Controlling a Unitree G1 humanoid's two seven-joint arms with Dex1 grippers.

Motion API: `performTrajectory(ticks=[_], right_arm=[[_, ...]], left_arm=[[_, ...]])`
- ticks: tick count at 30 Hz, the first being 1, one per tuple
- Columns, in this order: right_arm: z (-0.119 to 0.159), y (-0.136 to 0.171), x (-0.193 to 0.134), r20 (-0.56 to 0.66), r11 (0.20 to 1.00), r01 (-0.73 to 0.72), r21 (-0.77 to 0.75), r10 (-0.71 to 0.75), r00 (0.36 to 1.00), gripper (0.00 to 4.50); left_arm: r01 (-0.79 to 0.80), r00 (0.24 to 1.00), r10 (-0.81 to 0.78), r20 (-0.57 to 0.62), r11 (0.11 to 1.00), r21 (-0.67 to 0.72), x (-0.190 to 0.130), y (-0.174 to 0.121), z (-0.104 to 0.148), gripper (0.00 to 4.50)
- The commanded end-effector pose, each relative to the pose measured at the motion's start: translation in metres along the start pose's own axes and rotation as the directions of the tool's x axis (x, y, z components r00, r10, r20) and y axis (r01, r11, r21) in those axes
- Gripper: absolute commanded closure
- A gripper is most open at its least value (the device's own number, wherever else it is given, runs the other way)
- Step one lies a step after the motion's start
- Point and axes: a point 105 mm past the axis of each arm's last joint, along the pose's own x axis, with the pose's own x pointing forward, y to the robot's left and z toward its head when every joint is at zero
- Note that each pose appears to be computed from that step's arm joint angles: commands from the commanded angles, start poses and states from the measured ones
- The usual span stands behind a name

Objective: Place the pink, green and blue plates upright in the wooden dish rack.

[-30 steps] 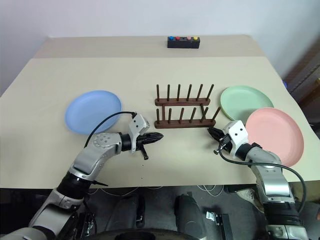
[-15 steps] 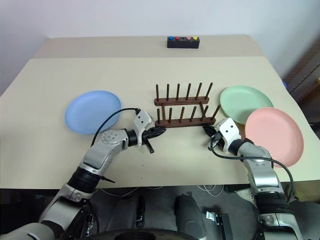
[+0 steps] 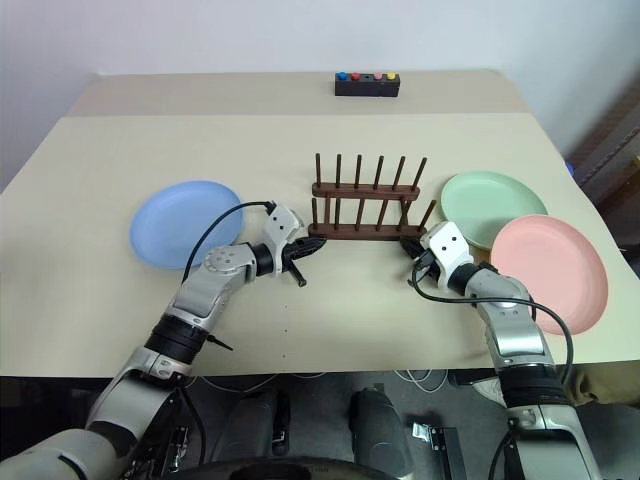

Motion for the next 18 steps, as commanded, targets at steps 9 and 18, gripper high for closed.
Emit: performTrajectory(ticks=[9, 18], right_arm=[[0.019, -0.007, 0.02, 0.062, 0.999, 0.005, -0.049, -0.002, 0.998, 4.41], [0.025, -0.003, 0.015, 0.087, 0.998, -0.04, -0.05, 0.045, 0.995, 4.41]], left_arm=[[-0.058, 0.997, 0.056, 0.059, 0.998, 0.03, 0.01, 0.021, 0.02, 4.5], [-0.038, 0.996, 0.033, 0.077, 0.998, 0.059, 0.013, 0.017, 0.023, 4.5]])
